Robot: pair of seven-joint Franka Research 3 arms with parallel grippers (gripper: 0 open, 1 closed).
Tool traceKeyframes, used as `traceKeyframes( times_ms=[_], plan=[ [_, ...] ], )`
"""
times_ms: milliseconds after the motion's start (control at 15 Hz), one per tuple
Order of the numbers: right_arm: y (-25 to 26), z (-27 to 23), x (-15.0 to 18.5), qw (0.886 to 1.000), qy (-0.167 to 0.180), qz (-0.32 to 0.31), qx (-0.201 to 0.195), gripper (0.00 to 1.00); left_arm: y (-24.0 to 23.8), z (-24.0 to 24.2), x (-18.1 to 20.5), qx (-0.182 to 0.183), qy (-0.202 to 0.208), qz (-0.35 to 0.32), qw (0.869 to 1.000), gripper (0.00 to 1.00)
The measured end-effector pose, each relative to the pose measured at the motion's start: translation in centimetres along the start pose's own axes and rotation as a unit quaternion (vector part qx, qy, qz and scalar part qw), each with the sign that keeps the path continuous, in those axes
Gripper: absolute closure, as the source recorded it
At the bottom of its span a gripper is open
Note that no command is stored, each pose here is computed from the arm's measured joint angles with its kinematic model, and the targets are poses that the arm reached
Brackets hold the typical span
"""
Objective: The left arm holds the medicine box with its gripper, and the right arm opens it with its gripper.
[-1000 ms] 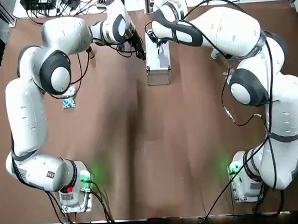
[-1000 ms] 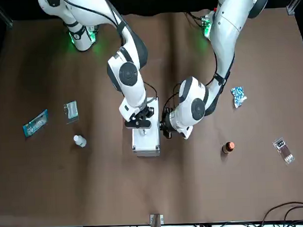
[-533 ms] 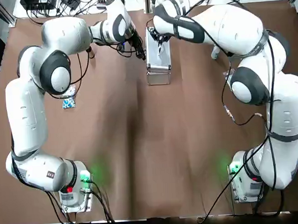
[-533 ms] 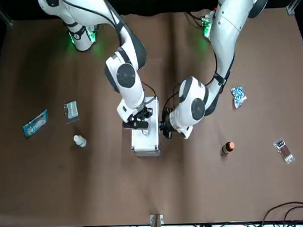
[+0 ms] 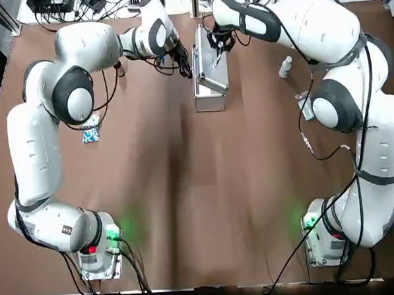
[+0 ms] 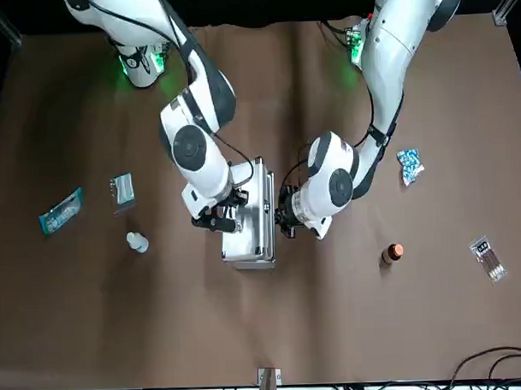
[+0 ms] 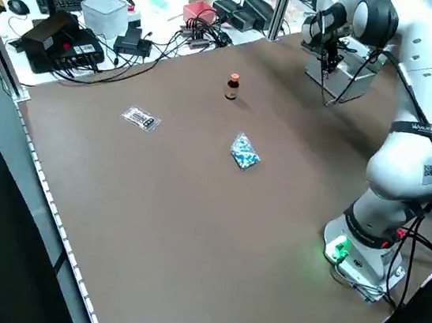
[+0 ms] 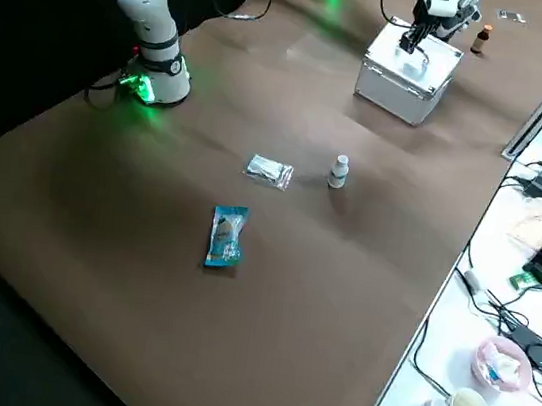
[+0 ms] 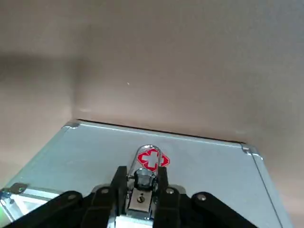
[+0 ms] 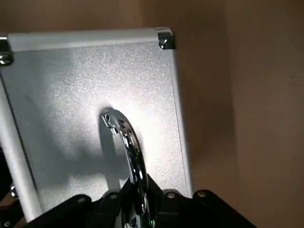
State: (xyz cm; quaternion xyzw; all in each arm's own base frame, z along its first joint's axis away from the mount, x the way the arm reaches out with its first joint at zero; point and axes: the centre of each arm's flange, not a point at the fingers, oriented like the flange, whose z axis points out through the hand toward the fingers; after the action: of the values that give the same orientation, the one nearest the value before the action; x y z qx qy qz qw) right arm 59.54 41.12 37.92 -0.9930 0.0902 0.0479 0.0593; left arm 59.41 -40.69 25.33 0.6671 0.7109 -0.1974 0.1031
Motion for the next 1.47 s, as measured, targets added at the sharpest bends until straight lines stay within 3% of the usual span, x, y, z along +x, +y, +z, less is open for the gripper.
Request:
traceKeyframes(
  times_ms=[200,467,1133,1467],
  plan=[
    [1.5,-0.1,1.0,1.000,-0.015,0.002,-0.002,0.91,0.0,0.0,0.0,0.000,0.000,0.000,1.000,0.70],
    [4.8,-0.1,4.0,1.000,-0.010,0.019,-0.003,0.92,0.0,0.0,0.0,0.000,0.000,-0.002,1.000,0.70],
    [6.6,-0.4,5.0,0.999,-0.030,0.022,0.003,0.92,0.0,0.0,0.0,0.000,0.000,-0.002,1.000,0.70],
    [8.7,0.3,6.1,0.998,-0.056,0.005,0.021,0.81,0.0,0.0,0.0,0.000,0.000,-0.002,1.000,0.70]
  ],
)
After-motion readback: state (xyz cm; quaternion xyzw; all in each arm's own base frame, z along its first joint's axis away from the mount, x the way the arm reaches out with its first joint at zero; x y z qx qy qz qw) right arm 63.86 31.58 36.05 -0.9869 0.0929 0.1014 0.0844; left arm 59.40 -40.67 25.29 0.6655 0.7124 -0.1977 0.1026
